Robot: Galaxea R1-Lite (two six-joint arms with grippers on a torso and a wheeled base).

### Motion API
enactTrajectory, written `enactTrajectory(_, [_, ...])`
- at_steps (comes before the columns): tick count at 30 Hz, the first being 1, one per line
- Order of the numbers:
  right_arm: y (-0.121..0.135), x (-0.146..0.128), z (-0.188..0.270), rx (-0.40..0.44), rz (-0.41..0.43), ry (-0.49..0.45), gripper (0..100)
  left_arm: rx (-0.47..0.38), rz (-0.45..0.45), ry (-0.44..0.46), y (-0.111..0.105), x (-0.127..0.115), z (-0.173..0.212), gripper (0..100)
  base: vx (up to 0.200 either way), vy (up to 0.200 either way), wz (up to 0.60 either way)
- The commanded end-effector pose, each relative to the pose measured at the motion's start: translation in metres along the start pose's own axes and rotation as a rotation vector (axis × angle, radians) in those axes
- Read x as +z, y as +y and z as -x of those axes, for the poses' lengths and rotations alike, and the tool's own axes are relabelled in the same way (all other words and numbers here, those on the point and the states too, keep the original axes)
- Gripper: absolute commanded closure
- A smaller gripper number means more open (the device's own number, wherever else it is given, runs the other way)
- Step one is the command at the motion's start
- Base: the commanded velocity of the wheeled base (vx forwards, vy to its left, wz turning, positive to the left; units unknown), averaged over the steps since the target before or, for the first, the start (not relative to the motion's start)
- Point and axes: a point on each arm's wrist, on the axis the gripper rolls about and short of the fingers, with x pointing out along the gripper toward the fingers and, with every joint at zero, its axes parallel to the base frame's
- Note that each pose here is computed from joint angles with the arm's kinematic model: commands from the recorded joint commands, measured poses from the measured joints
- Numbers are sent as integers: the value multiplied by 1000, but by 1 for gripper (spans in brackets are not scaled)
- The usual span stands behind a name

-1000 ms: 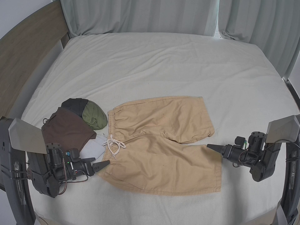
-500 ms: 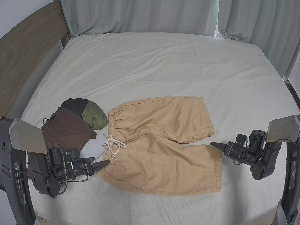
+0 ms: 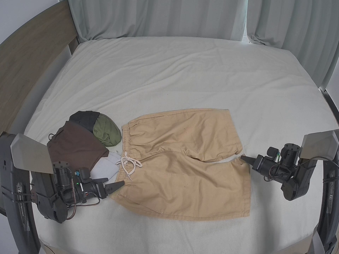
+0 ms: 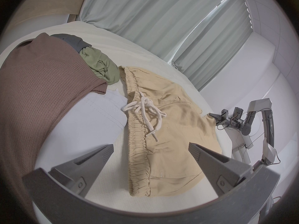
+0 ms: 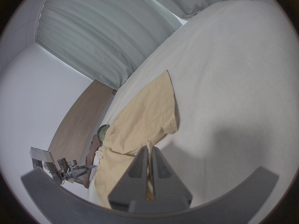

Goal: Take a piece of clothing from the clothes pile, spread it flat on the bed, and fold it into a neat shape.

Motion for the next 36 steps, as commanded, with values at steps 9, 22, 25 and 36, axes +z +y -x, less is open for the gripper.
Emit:
enactTrajectory(9, [-12,8,-13,-45,21,-79,100,1,-2,-5,1,1,-1,0,0,0,0])
enactTrajectory(22, [-15,11,-12,-60,22,-95,100,5,-2,-9,2,2,-1,0,0,0,0])
enactTrajectory(25, [-15,12,-11,-60,23,-95,100,6,-1,-8,2,1,-1,0,0,0,0])
enactTrajectory(36, [3,27,-5,-56,57,-152,0,9,0,-13,3,3,1,0,0,0,0])
